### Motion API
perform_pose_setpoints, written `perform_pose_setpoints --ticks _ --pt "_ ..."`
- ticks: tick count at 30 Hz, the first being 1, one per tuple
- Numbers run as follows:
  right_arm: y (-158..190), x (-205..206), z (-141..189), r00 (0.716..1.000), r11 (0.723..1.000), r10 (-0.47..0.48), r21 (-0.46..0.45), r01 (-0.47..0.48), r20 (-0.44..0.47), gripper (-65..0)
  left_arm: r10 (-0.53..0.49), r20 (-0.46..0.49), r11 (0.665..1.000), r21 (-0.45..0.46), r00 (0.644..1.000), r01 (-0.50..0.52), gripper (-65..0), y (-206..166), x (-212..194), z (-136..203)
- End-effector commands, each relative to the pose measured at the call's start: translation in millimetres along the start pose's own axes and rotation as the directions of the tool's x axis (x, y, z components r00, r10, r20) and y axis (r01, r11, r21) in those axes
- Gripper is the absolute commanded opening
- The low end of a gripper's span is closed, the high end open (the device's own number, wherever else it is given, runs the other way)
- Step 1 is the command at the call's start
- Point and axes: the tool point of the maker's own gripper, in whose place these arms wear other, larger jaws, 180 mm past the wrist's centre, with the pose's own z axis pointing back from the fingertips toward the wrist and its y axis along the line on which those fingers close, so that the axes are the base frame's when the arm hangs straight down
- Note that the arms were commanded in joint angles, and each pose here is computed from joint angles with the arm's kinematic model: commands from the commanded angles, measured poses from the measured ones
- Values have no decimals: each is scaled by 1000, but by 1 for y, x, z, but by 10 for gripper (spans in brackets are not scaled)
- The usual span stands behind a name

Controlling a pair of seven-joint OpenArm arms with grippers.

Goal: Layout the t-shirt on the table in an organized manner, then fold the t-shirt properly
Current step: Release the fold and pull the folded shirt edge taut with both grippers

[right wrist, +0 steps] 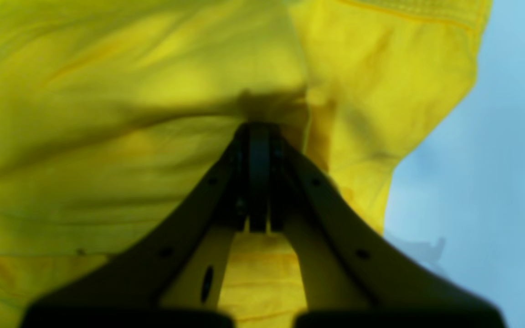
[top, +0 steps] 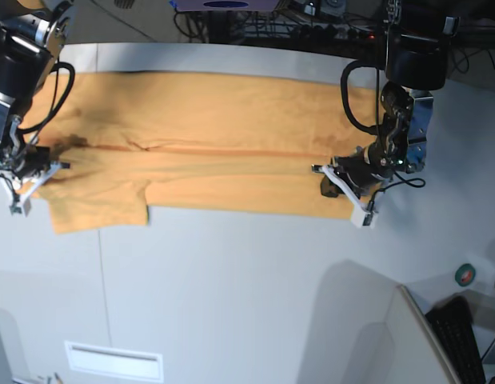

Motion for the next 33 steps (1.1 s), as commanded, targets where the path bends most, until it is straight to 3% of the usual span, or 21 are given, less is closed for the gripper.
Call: perform_pose_setpoints --ticks 1,7,11,17,25,30,31,33 --pt "7 -3 -3 999 1000 22 6 -21 -40 -650 -16 -48 994 104 999 21 -650 30 0 6" --pt "13 21 -4 1000 1000 14 12 -14 -11 -650 0 -30 992 127 1000 4 -650 44 31 0" --pt "-2 23 -2 999 997 -48 -61 48 -2 -650 -63 -58 992 104 996 69 -650 31 39 -12" --pt "-11 38 13 997 995 -29 -95 35 66 -650 -106 -19 991 80 994 107 -650 18 51 -8" --pt "8 83 68 971 990 25 -139 9 238 -650 -24 131 990 138 991 6 -650 48 79 33" --pt "34 133 71 953 993 84 -105 -56 292 -650 -17 177 992 123 984 -5 -650 54 86 74" --pt "36 140 67 955 994 79 -92 -55 284 -599 -27 193 995 102 981 8 -650 52 86 84" --pt "44 157 56 954 997 61 -52 -48 293 -405 -31 208 995 98 978 10 -650 57 79 103"
